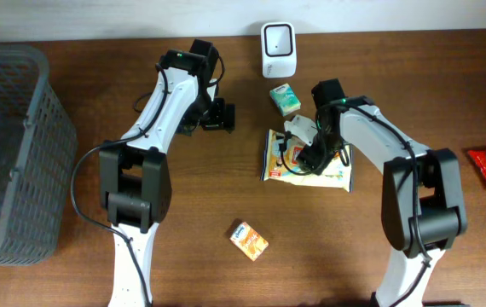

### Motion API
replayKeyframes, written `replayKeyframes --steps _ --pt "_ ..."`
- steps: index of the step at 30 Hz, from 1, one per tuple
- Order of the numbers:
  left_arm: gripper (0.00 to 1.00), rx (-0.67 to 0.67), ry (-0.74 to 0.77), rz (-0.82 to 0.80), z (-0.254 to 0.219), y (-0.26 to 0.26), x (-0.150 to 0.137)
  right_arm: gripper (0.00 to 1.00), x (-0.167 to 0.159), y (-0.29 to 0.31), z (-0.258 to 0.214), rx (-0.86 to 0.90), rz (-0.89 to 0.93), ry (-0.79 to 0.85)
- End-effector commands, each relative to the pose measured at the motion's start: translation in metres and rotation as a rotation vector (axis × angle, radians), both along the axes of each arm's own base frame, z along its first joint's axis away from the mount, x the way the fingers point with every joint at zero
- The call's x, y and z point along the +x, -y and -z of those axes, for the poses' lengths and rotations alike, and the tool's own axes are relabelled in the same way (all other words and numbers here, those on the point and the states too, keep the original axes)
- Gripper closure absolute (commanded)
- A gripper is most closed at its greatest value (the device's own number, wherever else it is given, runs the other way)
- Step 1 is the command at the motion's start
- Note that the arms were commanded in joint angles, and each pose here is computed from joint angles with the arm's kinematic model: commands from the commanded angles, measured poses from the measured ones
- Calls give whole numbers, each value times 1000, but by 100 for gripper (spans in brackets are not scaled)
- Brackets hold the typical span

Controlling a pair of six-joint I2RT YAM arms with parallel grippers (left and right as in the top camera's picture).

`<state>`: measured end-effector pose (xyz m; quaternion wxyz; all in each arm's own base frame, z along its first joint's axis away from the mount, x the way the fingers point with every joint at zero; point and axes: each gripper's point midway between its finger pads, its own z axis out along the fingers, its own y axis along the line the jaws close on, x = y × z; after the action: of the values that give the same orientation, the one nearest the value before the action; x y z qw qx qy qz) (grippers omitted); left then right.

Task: Scan the item barcode
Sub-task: 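Lift the wipes pack to the scanner with the right gripper, then carry the wipes pack to the table's right edge and release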

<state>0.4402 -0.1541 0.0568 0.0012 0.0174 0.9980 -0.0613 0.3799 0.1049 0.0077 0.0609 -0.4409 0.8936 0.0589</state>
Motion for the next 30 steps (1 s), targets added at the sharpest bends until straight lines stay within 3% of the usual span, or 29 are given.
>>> replayKeyframes --steps 1,4,7,11,14,17,20,24,30 --pt "1 -12 8 17 -4 2 0 64 -22 -3 28 -3 104 -87" --pt "1 -11 6 17 -4 2 0 96 -6 -5 23 11 289 -58" --pt "1 -11 4 17 -4 2 -1 96 46 -16 -17 107 588 33" --pt "1 -10 -1 17 -4 2 -2 96 110 -34 -93 296 796 172" --pt "1 -10 -1 17 -4 2 -2 96 178 -52 -168 576 882 401" --pt "1 -10 0 17 -4 2 -2 96 220 -51 -212 730 899 627" --pt "1 -11 7 17 -4 2 0 96 251 -37 -188 743 1017 725" --pt "1 -12 6 17 -4 2 0 96 264 -47 -136 792 1099 641" --pt "1 -12 6 17 -4 2 0 96 262 -73 -162 914 1002 598"
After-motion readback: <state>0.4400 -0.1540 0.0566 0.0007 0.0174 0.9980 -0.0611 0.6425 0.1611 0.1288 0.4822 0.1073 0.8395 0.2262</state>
